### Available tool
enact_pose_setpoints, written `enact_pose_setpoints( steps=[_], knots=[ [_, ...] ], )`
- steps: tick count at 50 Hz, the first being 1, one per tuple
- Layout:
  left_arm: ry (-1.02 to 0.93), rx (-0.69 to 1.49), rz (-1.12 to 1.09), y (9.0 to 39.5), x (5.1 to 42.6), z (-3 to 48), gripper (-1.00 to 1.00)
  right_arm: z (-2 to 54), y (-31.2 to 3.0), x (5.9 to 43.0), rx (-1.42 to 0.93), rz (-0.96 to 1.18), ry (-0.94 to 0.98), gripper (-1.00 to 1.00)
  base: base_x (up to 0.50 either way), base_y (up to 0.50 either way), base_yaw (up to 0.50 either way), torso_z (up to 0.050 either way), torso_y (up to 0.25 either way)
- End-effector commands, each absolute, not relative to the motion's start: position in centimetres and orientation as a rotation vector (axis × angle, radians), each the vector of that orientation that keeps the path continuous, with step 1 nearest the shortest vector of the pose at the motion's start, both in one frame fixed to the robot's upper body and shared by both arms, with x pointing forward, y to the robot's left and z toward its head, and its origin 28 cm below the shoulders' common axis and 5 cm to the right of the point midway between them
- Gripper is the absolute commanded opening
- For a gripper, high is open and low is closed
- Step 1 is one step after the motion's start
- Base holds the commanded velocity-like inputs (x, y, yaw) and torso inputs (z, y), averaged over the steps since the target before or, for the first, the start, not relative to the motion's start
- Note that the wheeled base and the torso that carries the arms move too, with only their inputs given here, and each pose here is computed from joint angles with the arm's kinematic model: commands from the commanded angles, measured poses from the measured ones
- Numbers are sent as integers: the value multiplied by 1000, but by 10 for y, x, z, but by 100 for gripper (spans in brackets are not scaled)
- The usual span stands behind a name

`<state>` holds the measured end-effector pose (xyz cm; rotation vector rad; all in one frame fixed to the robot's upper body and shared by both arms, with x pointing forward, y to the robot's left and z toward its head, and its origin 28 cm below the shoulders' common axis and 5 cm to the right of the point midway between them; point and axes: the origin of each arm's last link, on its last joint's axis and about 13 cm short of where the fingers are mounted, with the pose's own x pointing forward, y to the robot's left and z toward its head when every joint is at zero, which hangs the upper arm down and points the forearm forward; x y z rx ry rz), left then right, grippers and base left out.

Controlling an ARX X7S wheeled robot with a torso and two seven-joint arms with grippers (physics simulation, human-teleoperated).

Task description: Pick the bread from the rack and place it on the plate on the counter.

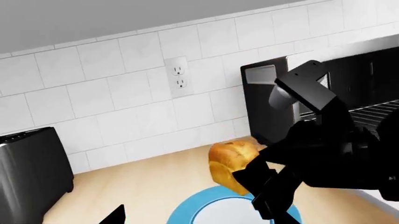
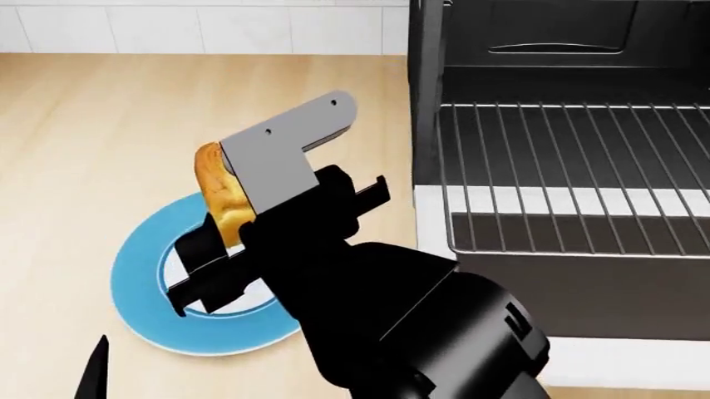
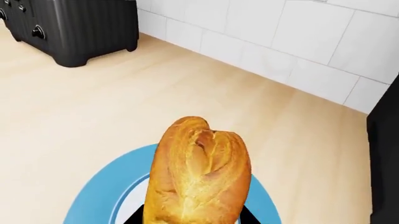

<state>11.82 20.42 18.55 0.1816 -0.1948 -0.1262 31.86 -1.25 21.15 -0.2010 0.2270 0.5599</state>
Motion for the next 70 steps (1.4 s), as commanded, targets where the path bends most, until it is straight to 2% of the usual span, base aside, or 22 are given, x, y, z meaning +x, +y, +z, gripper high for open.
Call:
enact_pose_setpoints(
  steps=[1,47,48,62,70],
  knots=[
    [-221,147,-157,201,122,187,100,211,-8,327,-194,578,226,-100,0,0,0,0,0],
    [-213,152,-157,201,121,186,100,187,-1,343,-199,612,346,-100,0,0,0,0,0],
    [-213,151,-158,201,121,185,100,187,-1,342,-201,615,349,100,0,0,0,0,0],
    [-207,155,-159,200,120,186,100,192,-4,336,-196,598,305,100,0,0,0,0,0],
    [-208,154,-160,200,121,186,100,213,-9,315,-191,570,200,100,0,0,0,0,0]
  ],
)
